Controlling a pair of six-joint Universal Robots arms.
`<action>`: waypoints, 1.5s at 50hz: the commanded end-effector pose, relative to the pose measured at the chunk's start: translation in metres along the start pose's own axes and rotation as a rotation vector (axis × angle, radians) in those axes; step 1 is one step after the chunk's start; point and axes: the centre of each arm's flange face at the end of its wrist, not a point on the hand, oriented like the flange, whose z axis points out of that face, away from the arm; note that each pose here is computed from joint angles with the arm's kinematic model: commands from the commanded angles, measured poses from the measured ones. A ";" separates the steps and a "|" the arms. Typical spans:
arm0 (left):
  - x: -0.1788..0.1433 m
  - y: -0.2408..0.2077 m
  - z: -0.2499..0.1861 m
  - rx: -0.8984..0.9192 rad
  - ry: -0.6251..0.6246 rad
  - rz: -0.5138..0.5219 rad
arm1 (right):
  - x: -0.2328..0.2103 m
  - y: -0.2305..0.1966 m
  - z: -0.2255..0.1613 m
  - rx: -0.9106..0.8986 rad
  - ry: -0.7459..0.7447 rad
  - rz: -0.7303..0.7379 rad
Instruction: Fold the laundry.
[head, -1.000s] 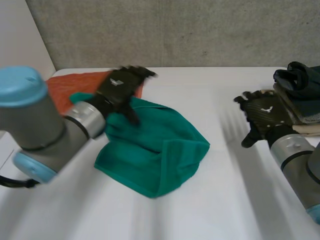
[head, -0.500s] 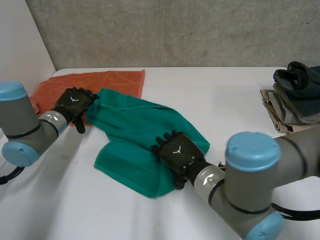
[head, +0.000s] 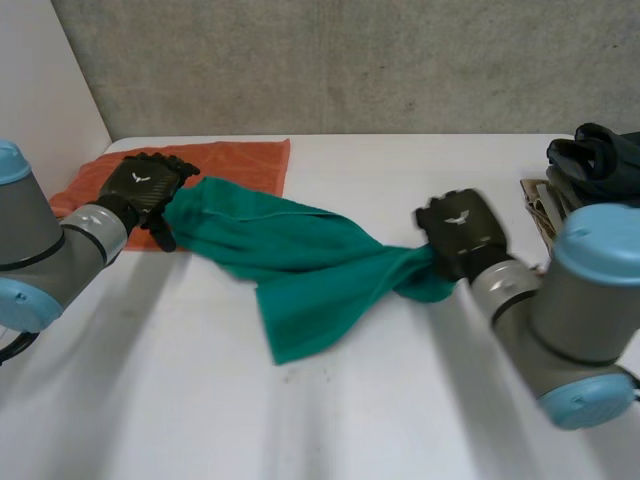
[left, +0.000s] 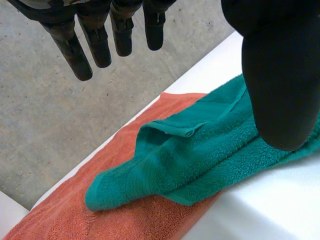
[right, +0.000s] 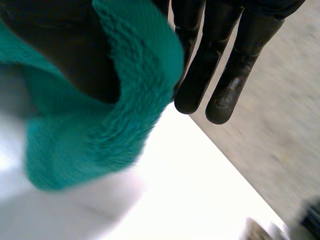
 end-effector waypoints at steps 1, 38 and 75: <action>0.006 0.001 -0.010 -0.014 0.014 -0.018 | 0.095 0.038 0.019 -0.079 0.213 -0.004; 0.041 0.029 0.060 0.098 0.067 0.041 | 0.076 0.008 -0.041 -0.200 0.151 0.143; 0.050 0.003 0.051 0.122 0.035 0.042 | 0.035 0.086 -0.005 -0.364 0.037 0.260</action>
